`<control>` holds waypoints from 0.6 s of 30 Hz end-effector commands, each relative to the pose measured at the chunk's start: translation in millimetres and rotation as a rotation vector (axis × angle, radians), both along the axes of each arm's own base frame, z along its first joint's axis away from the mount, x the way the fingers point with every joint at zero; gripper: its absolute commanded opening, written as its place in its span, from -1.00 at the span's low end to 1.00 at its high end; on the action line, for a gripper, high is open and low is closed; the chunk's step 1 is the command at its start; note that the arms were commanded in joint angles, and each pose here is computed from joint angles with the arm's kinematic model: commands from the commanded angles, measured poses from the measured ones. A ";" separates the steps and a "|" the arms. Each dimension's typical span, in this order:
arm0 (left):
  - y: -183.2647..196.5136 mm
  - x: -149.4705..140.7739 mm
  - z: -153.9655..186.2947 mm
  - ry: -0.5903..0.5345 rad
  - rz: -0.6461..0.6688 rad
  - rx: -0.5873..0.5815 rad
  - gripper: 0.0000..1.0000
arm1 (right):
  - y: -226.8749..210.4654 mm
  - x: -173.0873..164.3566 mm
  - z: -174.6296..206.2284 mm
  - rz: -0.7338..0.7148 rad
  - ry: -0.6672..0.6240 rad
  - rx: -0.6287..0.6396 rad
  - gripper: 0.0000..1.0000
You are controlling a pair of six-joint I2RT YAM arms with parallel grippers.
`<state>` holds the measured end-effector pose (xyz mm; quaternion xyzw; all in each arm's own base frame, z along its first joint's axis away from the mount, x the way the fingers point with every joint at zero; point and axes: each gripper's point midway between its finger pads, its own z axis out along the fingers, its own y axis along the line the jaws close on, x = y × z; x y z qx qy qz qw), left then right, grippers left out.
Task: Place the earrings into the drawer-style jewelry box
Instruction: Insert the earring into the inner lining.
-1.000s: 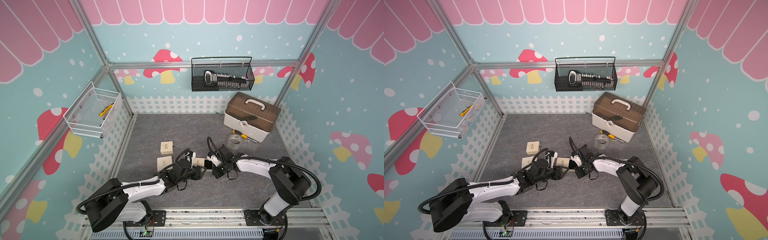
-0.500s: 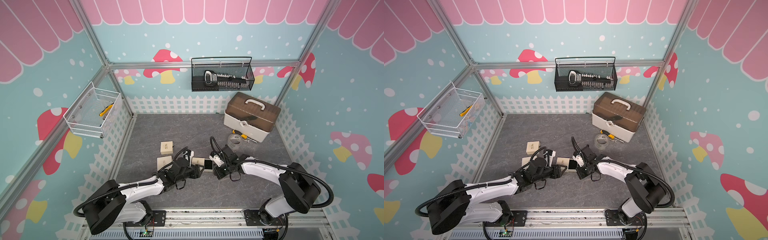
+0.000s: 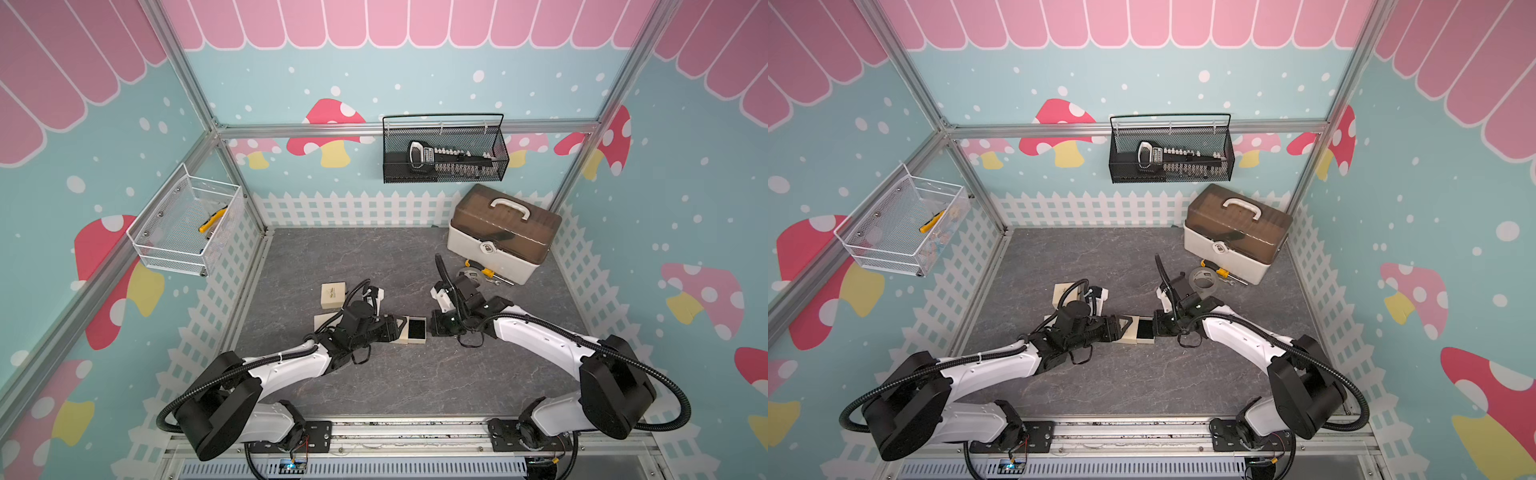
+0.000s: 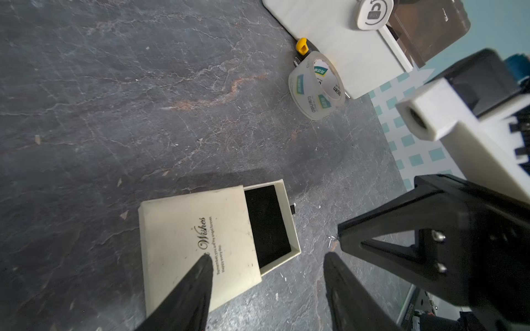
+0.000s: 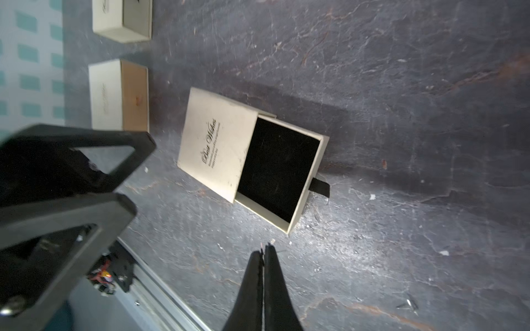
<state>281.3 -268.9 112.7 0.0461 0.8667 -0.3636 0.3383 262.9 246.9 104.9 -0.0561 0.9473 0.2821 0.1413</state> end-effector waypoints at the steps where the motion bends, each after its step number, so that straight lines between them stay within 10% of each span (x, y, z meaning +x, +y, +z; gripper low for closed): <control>1: -8.6 8.4 12.4 -0.039 -0.043 -0.018 0.24 | 6.9 6.8 1.1 -0.111 0.125 0.101 -1.00; 18: -11.4 -1.0 -21.5 -0.014 -0.113 0.038 0.25 | 30.0 36.7 -20.0 -0.222 0.270 0.221 -1.00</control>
